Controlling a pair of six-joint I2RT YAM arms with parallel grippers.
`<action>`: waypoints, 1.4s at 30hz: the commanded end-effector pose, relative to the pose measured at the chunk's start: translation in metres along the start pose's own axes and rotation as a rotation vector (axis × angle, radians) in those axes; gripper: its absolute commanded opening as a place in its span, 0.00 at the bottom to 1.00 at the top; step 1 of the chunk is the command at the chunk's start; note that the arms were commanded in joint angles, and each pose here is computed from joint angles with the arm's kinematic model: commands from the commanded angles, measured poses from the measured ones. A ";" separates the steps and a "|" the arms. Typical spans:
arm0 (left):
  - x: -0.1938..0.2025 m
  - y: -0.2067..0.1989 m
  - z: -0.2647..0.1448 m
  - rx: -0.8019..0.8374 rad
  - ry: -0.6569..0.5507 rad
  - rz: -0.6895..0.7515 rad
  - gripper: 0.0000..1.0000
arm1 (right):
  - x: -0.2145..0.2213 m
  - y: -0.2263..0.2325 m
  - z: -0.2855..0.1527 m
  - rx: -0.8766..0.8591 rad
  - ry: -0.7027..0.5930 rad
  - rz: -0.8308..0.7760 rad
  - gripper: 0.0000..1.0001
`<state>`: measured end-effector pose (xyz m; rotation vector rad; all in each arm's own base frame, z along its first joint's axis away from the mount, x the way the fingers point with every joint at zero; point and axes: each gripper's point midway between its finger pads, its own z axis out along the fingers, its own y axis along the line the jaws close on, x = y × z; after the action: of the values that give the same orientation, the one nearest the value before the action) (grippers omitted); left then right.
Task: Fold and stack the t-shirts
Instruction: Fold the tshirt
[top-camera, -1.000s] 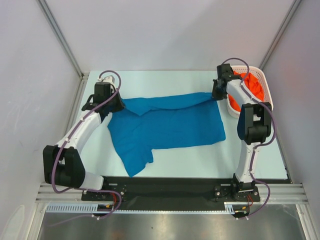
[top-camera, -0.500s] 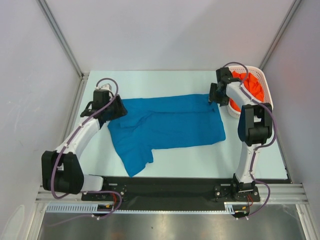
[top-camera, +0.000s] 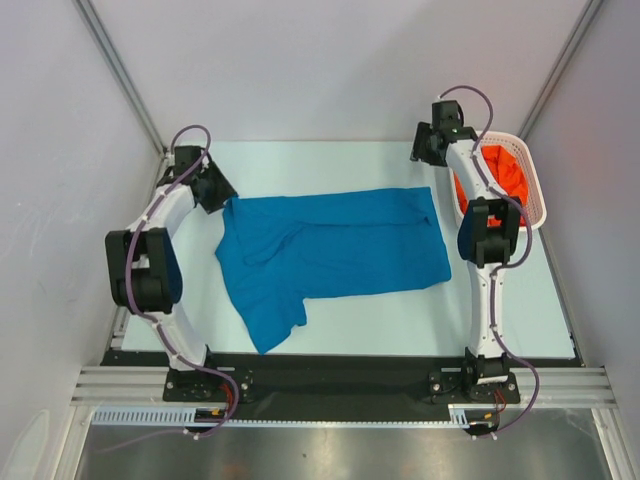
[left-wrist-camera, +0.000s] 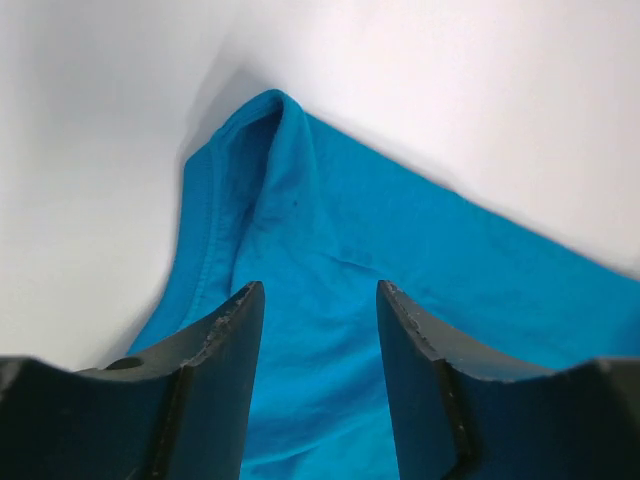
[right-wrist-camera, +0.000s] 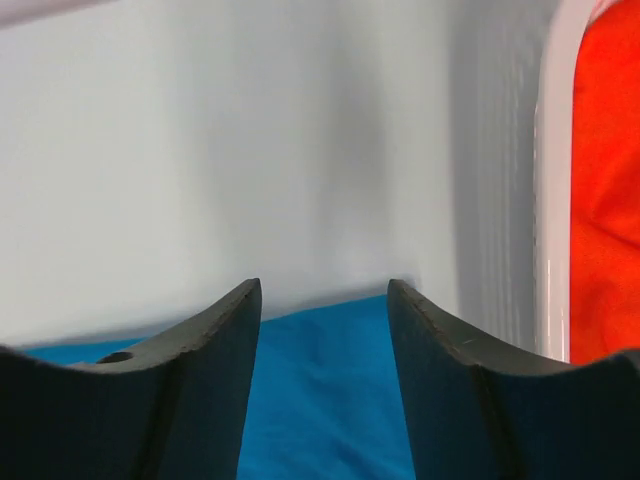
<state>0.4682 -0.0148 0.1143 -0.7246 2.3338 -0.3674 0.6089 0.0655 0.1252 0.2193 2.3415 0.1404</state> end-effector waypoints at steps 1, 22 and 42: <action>-0.017 -0.009 0.002 0.029 0.013 -0.082 0.54 | 0.009 -0.022 0.010 0.025 0.053 0.006 0.52; -0.019 0.013 0.067 -0.002 0.071 -0.281 0.61 | 0.029 0.005 -0.021 -0.034 0.095 -0.023 0.54; -0.039 0.031 0.108 0.002 0.063 -0.423 0.60 | 0.033 -0.007 -0.012 -0.012 0.109 -0.018 0.55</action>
<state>0.5420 0.0265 0.0341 -1.2184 2.2517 -0.5414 0.5684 0.0661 0.0779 0.2013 2.5195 0.1559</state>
